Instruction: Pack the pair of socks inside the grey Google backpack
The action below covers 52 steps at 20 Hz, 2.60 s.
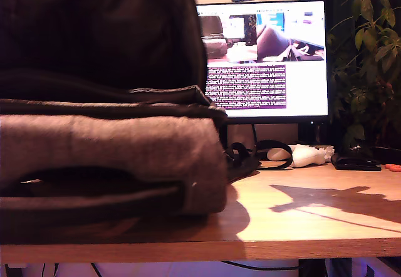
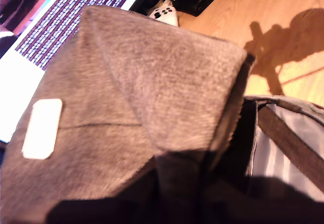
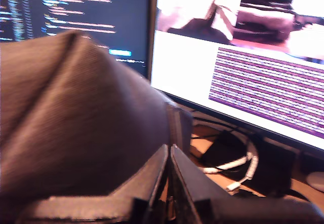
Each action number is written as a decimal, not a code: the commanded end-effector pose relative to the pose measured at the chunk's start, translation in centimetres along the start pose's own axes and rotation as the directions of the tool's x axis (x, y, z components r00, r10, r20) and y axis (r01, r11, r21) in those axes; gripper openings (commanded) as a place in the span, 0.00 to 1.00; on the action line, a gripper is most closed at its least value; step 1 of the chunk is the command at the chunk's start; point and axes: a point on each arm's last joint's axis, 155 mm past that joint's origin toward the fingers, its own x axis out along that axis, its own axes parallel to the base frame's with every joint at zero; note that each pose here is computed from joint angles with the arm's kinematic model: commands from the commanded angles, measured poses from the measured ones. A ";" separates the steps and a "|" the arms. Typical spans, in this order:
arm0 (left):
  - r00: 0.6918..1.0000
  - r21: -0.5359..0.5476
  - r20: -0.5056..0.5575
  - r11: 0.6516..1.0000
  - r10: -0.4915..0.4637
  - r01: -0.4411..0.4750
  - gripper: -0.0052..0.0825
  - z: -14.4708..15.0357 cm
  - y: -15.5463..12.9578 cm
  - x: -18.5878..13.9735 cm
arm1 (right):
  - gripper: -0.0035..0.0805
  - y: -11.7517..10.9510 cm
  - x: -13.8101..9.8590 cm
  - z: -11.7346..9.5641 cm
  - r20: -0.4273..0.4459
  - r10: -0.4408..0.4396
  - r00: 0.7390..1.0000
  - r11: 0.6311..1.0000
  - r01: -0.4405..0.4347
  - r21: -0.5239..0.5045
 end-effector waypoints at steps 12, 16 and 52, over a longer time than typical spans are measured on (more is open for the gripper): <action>0.981 -0.024 -0.146 0.991 -0.130 0.128 0.59 -3.2 -2.6 5.0 | 0.03 1.0 -0.2 -1.6 -0.059 0.058 0.997 0.998 -0.059 -0.011; 0.941 -0.087 -0.224 0.967 -0.255 0.241 0.59 -4.3 -5.6 3.4 | 0.03 1.2 -0.3 -2.7 -0.101 0.078 0.992 0.996 -0.082 -0.032; 0.987 -0.425 -0.106 0.891 0.124 -0.158 0.03 -6.3 5.8 1.9 | 0.03 -12.2 -4.6 -6.2 -0.227 -0.209 0.951 0.968 0.234 0.087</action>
